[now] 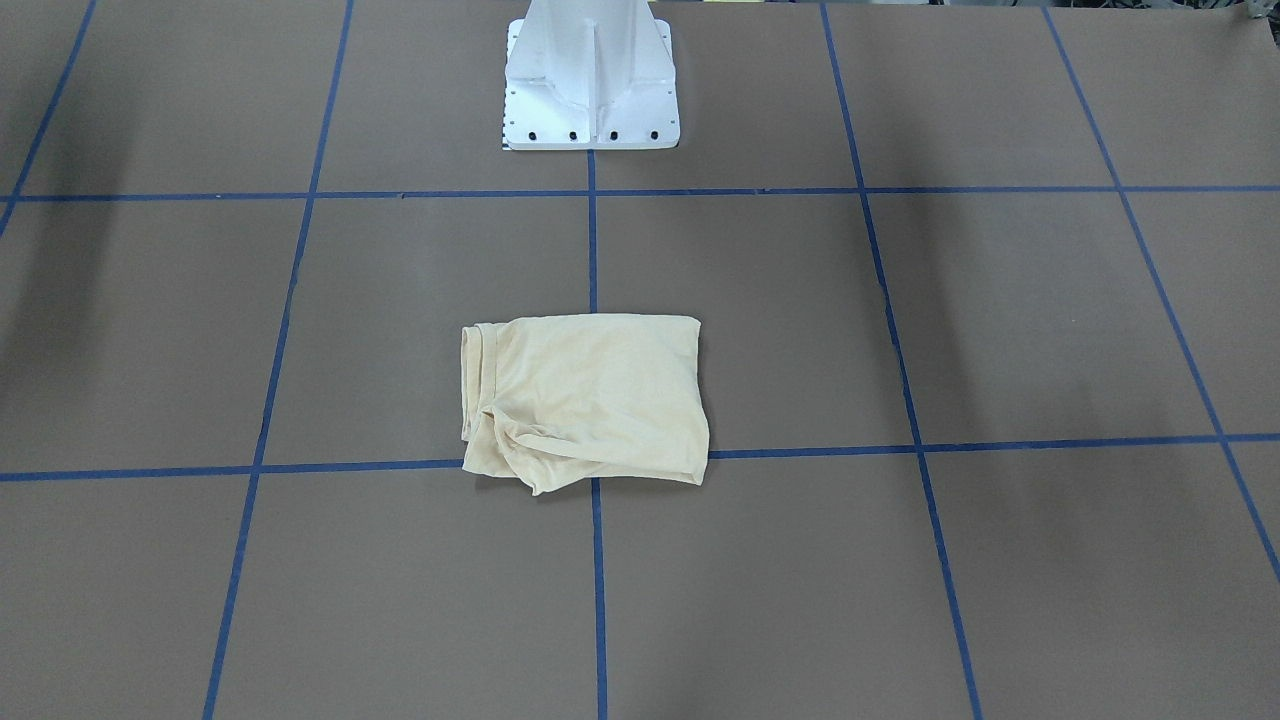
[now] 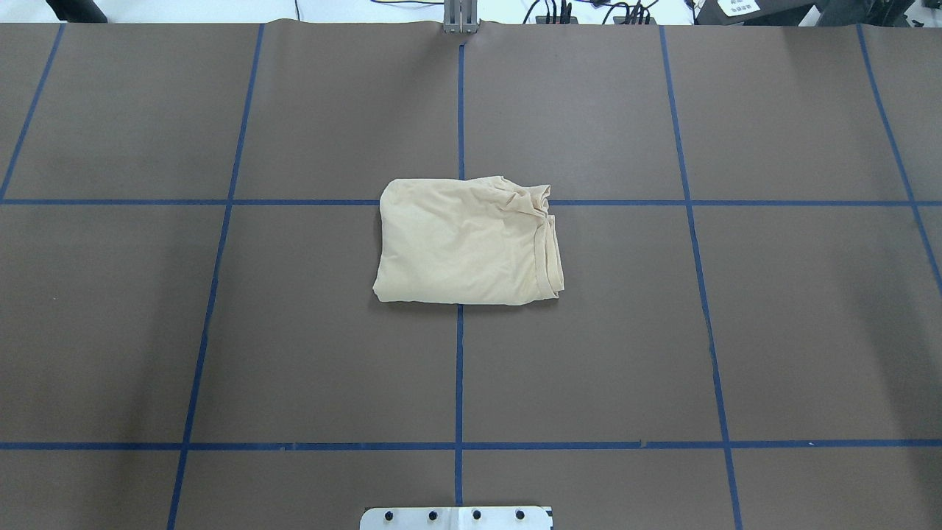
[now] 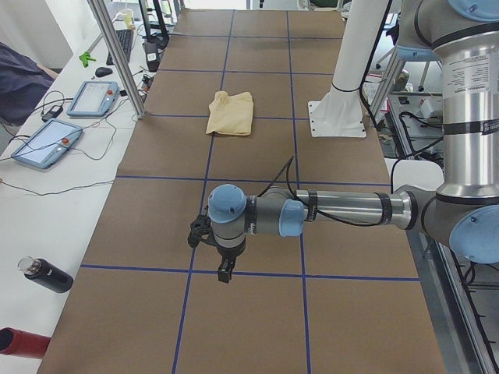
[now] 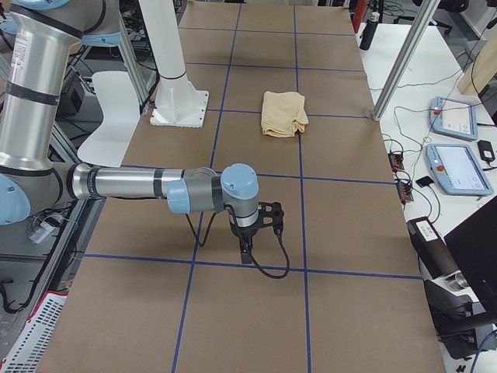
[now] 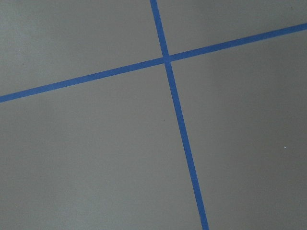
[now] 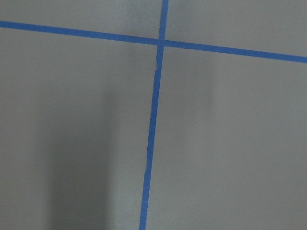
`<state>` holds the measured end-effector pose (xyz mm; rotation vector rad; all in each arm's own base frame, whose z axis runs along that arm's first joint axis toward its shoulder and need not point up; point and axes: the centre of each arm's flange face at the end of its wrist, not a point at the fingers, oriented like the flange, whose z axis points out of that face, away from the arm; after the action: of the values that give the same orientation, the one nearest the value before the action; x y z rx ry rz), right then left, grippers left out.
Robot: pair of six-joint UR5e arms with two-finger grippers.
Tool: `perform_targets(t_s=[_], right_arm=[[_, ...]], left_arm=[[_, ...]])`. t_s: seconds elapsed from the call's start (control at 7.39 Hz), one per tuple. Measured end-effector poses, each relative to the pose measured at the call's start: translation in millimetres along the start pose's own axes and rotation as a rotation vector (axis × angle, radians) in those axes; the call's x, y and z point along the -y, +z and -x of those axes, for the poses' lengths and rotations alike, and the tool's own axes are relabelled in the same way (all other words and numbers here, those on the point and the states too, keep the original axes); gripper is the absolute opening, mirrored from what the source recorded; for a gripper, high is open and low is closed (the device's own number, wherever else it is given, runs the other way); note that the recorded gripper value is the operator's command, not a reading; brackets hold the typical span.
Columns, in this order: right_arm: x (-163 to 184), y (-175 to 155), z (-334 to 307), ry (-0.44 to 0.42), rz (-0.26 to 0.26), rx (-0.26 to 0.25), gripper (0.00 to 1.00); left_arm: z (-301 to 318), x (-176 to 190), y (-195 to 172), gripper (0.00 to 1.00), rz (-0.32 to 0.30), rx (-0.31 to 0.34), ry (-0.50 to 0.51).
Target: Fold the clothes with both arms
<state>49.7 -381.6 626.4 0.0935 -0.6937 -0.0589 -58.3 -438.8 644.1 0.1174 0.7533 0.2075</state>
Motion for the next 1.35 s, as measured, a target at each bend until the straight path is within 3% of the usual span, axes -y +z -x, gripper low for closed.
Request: perform_targets(t_s=[1.35], right_arm=[[-2.9,6.7,-5.8,0.007,0.009,-0.001,1.00]], left_arm=[[-0.5,-0.1,-0.6,1.00,-0.001,0.002,0.001]])
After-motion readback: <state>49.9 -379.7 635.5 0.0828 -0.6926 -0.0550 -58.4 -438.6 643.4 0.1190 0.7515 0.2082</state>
